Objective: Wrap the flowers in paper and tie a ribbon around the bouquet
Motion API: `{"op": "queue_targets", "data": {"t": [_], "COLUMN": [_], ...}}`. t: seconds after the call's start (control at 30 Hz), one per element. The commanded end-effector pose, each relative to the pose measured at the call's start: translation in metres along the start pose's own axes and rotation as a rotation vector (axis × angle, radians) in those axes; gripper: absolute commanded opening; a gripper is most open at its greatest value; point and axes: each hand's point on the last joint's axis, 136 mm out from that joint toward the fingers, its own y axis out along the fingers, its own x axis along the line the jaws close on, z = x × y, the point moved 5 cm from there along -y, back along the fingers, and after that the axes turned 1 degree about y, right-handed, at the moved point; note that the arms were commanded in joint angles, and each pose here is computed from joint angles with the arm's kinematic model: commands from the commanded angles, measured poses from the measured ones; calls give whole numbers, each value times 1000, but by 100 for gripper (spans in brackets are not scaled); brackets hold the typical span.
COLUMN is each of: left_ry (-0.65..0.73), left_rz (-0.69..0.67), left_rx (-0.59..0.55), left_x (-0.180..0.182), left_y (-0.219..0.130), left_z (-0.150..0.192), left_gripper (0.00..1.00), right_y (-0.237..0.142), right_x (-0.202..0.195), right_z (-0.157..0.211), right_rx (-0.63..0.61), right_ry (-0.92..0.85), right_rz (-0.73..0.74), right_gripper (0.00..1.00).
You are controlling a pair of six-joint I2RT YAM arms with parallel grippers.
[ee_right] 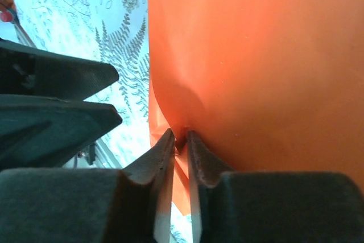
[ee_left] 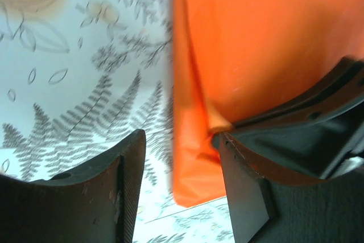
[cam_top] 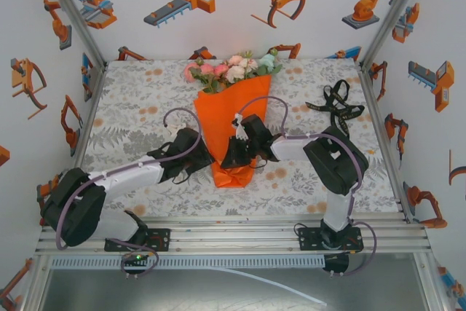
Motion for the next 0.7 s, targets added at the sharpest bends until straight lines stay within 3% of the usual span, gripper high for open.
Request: {"op": "queue_targets", "data": {"t": [0.0,0.1,0.3,0.67], "left_ry": [-82,-103,-87,-75], "left_rz": [87,113,79,-71], "left_rx": [-51,-44,63,116], "left_x": [-26,-37,-41,-2], "left_y": [4,19,55,76], "left_z": [-27,-35,-24,-6], "left_gripper": [53,52,47,36], "right_y": [1,-4,-10,-58], "right_x": [7,13,23,48], "right_z": [5,4,3,2], "right_rx": [18,2,-22,-157], "right_ry": [-34,-40,-62,-136], "right_rz": [-58,-75,-137,-163], "right_gripper": [27,33,34,36]}}
